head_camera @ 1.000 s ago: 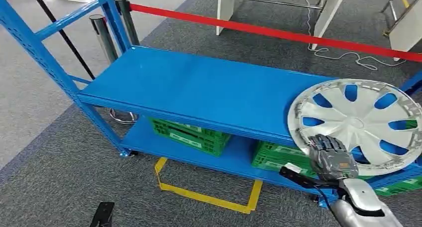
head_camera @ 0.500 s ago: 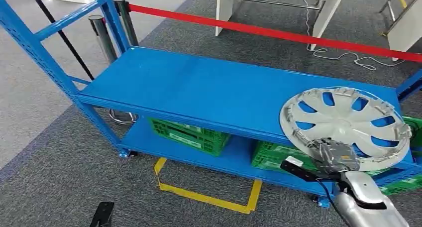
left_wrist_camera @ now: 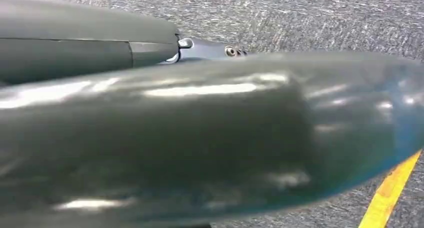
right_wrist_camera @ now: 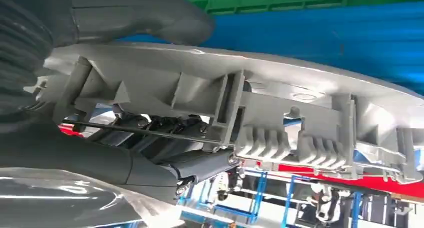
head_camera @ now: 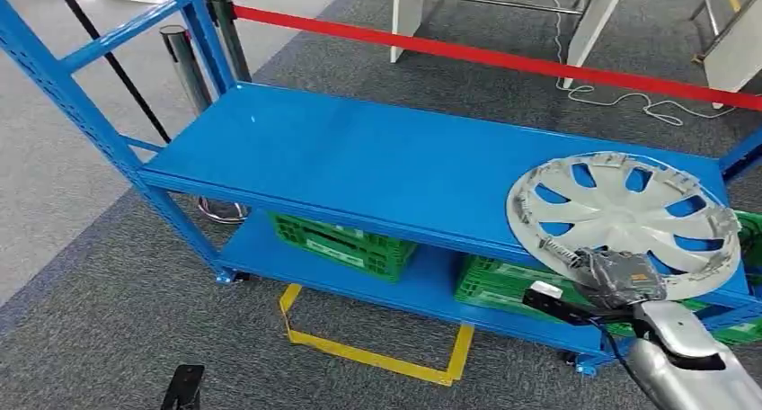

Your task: Take the parts from the cabinet and place them on the table.

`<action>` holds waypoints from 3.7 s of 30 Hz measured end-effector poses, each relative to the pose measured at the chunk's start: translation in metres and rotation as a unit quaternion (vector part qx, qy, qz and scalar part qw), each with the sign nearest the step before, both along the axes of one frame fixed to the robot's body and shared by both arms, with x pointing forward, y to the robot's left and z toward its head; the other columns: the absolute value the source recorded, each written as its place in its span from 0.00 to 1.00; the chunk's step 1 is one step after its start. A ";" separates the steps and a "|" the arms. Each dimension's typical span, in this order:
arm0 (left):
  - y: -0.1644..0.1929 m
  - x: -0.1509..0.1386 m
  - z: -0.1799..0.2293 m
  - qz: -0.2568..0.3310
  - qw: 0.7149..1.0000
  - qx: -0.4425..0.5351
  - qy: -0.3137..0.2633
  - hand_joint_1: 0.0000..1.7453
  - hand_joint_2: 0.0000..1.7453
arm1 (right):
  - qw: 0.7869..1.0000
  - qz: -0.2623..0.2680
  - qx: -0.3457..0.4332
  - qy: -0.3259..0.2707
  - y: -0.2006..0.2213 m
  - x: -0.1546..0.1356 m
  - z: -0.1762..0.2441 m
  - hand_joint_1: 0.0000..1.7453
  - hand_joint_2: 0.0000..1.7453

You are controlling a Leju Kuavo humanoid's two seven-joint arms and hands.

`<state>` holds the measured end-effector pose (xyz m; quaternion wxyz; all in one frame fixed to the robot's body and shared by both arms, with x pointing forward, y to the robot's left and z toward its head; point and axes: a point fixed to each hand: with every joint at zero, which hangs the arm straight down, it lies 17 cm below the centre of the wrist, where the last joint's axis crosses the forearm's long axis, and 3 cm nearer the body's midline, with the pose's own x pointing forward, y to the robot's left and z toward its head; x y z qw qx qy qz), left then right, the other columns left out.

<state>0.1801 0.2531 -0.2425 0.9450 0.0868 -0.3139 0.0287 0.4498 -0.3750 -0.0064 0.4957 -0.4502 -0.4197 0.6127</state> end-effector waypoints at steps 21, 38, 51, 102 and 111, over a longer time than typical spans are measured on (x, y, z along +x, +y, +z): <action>0.003 -0.004 0.000 0.009 1.000 0.006 -0.003 0.00 0.00 | 0.986 0.084 0.010 -0.146 0.021 -0.006 0.102 1.00 1.00; 0.004 -0.005 0.000 0.012 1.000 0.009 -0.003 0.00 0.00 | 0.972 0.123 0.010 -0.201 0.037 -0.016 0.149 1.00 1.00; -0.001 -0.005 0.000 0.016 1.000 0.004 -0.003 0.00 0.00 | 0.957 0.153 0.006 -0.245 0.057 -0.021 0.185 1.00 1.00; -0.003 -0.010 0.000 0.011 1.000 0.009 -0.005 0.00 0.00 | 0.733 0.298 -0.070 -0.608 0.162 -0.149 0.385 1.00 1.00; -0.007 -0.005 0.005 0.003 1.000 0.000 -0.028 0.00 0.00 | 0.709 0.283 -0.068 -0.643 0.159 -0.166 0.413 1.00 1.00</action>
